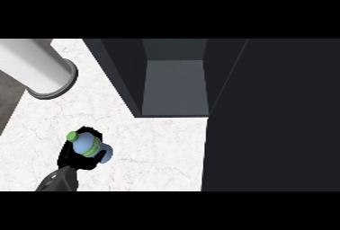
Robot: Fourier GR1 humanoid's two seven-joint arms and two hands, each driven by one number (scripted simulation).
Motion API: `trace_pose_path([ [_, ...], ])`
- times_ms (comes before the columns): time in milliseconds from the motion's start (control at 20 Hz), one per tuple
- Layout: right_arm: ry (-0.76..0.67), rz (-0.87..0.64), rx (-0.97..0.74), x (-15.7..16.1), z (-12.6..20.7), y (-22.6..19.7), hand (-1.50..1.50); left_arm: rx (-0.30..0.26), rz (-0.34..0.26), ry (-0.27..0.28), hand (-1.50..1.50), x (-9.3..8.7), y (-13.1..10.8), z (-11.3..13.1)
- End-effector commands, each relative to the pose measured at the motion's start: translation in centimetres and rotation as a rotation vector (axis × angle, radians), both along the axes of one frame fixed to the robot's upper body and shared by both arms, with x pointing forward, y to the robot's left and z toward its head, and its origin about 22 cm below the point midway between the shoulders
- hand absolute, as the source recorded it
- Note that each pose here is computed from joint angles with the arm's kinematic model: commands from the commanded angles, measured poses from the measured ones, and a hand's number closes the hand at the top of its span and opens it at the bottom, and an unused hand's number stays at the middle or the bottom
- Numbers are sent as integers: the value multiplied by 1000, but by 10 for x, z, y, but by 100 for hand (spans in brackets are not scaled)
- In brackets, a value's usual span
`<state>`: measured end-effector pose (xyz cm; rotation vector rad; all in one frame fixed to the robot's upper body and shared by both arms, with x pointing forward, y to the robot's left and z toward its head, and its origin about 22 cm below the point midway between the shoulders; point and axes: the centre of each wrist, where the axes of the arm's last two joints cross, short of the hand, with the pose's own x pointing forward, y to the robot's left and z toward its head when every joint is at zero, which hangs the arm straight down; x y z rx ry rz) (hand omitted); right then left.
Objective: Pick up the bottled water, place it into the cabinet and close the cabinet
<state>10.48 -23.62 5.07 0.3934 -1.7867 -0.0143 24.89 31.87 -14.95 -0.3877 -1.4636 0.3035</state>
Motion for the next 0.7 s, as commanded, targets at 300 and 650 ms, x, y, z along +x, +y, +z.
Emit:
trace_pose_path([
  [300, 4, -8, -19, -4, 1, -9, -150, -156, 42, -104, 150, -5, -9, 1],
  [650, 15, 11, -7, -2, 11, 15, -150, -146, -8, -99, 150, 12, -14, 25],
])
